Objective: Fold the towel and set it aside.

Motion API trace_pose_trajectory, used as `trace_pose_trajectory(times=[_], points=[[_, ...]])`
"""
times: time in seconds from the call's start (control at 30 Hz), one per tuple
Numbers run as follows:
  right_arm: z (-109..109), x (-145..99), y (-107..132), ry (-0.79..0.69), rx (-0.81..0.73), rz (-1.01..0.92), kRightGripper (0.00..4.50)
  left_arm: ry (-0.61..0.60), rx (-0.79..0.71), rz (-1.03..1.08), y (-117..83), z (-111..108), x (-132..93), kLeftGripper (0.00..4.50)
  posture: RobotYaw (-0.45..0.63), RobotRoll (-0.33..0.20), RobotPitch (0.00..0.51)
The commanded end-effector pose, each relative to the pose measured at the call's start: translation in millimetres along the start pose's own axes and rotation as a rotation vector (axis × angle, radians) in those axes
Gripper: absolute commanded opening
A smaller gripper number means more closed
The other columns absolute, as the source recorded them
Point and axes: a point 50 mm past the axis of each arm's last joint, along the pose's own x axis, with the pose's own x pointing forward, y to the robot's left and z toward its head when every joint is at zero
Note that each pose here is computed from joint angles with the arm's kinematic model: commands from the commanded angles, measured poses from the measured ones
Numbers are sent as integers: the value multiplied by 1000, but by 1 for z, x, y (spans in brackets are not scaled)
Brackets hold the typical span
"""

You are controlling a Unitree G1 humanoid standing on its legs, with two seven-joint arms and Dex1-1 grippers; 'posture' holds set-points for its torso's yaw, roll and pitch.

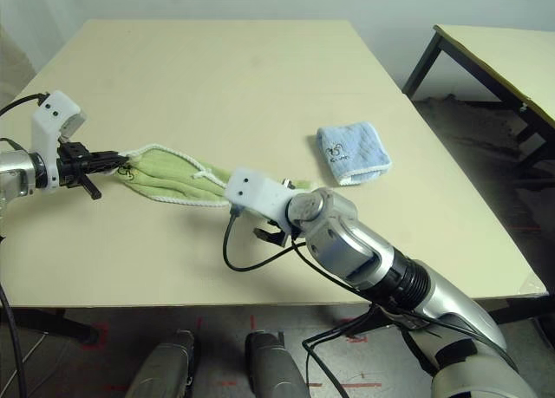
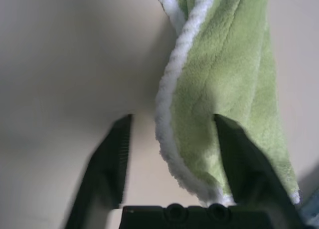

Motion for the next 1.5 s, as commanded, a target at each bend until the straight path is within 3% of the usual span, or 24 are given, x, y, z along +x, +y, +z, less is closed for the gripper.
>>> trace_pose_trajectory(times=[0.03,0.2,0.37,0.47,0.63,0.77,1.03,1.3,1.5], points=[[0,1,0,14,-15,-6,1779,7,-2,0,-1,-3,-2,0,46,0,119],[4,-4,-8,-9,-24,-35,13,9,-5,-1,0,-3,-1,0,38,0,118],[3,-18,-27,-25,-41,-70,13,22,19,-36,5,-2,-8,0,34,0,116],[-13,-30,-53,12,-41,-110,13,44,66,-47,21,1,-22,0,32,0,113],[-22,-55,-55,-123,70,161,13,26,97,-104,43,7,-42,0,30,0,110],[-29,-74,-72,-156,181,160,13,37,133,-99,58,7,-53,0,26,0,108],[-32,-111,-128,-234,279,-57,13,34,194,-14,87,20,-69,0,9,0,102],[-43,-137,-165,-212,240,-279,13,6,242,106,104,31,-78,0,7,0,98],[-39,-148,-190,-282,228,-450,13,-37,291,244,114,44,-81,0,7,0,96]])
